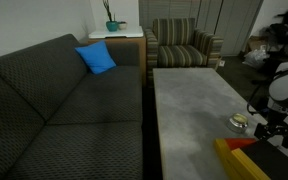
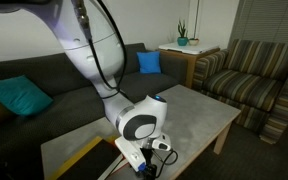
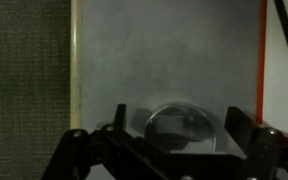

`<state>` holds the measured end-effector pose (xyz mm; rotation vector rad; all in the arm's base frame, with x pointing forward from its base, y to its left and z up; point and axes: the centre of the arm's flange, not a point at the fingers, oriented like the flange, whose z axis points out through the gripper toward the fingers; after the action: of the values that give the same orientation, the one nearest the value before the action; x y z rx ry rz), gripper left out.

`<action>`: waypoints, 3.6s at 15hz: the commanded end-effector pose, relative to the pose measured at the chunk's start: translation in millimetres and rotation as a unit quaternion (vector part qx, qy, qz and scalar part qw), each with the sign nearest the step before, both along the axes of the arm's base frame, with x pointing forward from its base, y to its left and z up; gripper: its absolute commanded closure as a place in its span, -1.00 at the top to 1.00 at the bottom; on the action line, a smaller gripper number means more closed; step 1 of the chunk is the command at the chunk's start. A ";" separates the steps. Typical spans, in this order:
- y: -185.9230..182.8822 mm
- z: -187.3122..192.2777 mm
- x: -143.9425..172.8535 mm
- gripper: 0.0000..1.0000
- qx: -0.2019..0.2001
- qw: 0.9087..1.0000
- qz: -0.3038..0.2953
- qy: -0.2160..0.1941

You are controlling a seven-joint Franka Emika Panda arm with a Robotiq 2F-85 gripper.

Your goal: Cover the metal container with the lid on the table

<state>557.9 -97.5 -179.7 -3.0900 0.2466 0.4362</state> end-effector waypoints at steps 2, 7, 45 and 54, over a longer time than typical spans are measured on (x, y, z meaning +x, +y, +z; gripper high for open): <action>6.9 -23.0 5.9 1.00 0.015 1.000 -0.012 -0.017; 6.6 -18.0 3.2 1.00 -0.006 1.000 -0.020 -0.016; -21.0 107.4 21.9 -0.13 -0.014 0.997 -0.013 -0.068; 34.8 123.9 57.4 -0.13 0.030 0.993 0.076 -0.084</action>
<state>613.1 -75.6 -63.2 -3.0776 0.0682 0.1496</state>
